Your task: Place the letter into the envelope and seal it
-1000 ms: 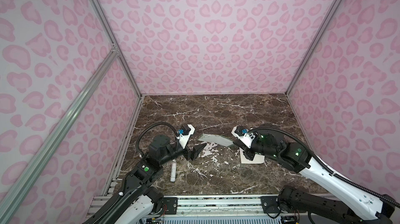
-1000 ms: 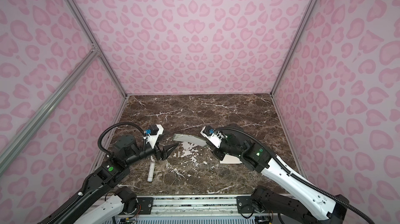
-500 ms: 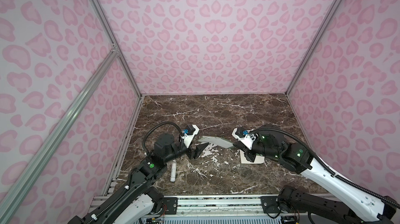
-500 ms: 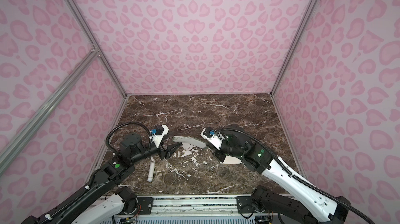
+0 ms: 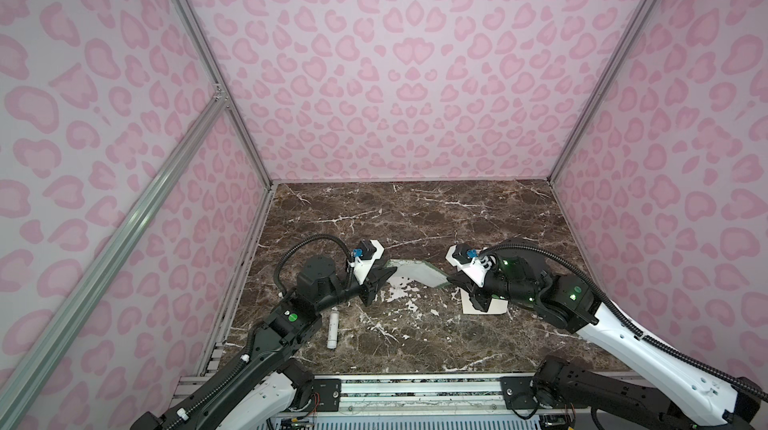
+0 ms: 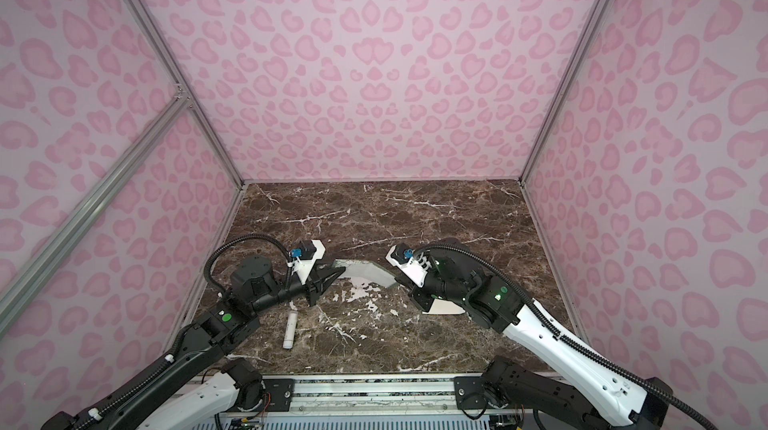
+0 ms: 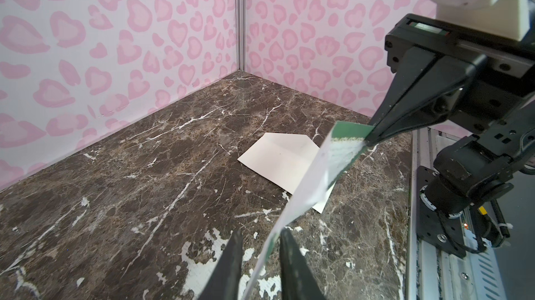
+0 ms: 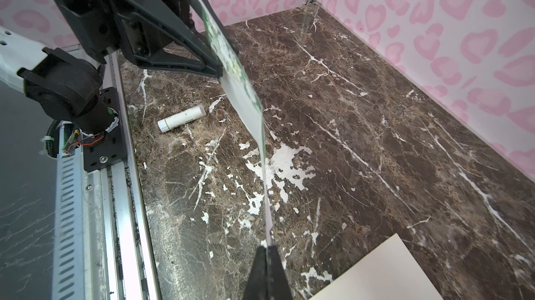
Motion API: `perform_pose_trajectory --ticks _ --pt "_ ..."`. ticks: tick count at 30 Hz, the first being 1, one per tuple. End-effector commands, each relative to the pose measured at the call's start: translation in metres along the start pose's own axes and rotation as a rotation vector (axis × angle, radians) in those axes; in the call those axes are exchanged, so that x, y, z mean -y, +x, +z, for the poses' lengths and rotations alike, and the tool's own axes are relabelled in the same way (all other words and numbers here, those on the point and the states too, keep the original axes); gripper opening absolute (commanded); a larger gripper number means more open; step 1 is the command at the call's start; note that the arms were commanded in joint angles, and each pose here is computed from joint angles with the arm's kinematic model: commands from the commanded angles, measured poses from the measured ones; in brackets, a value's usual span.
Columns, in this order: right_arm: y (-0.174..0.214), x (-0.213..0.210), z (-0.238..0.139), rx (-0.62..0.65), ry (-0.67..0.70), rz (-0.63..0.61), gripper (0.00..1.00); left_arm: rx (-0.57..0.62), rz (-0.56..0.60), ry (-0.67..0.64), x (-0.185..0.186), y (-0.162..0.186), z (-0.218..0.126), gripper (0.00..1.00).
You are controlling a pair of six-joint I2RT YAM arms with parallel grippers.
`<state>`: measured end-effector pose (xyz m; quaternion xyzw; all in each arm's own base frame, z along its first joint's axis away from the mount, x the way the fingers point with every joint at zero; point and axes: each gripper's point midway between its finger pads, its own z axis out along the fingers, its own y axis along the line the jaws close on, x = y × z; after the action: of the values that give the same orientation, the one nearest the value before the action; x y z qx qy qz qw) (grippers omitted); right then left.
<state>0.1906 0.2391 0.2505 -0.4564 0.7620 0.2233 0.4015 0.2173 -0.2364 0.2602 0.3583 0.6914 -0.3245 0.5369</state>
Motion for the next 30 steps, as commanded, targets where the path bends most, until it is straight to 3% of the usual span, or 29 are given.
perform_pose_trajectory --ticks 1,4,7,8,10,11,15,19,23,30 --pt "-0.006 -0.001 0.0 0.04 -0.023 0.038 0.0 0.03 -0.044 -0.016 -0.003 -0.009 0.0 0.05" --pt "-0.011 -0.001 -0.002 0.084 -0.047 0.068 0.01 -0.001 -0.078 -0.003 -0.002 -0.007 0.004 0.04" --pt "-0.015 0.0 -0.006 0.126 -0.063 0.098 0.09 -0.008 -0.106 0.024 0.001 -0.008 0.007 0.04" --pt "-0.016 0.0 -0.007 0.136 -0.069 0.105 0.14 -0.009 -0.116 0.023 0.001 -0.008 0.007 0.04" --pt "-0.016 0.002 -0.008 0.15 -0.072 0.126 0.39 -0.01 -0.145 -0.018 -0.006 -0.008 0.006 0.04" --pt "-0.016 0.005 -0.008 0.156 -0.064 0.144 0.46 -0.008 -0.164 -0.044 -0.01 -0.009 0.005 0.04" --pt "-0.013 0.02 -0.008 0.244 -0.041 0.243 0.61 -0.005 -0.274 -0.126 -0.024 -0.016 0.003 0.04" --pt "-0.01 0.045 -0.009 0.385 -0.011 0.387 0.64 -0.001 -0.386 -0.172 -0.032 -0.021 0.002 0.04" --pt "-0.004 0.073 -0.014 0.518 0.057 0.509 0.59 0.013 -0.454 -0.164 -0.031 -0.026 0.002 0.04" --pt "0.004 0.097 -0.009 0.589 0.089 0.636 0.57 0.018 -0.521 -0.095 -0.022 -0.031 0.003 0.04"
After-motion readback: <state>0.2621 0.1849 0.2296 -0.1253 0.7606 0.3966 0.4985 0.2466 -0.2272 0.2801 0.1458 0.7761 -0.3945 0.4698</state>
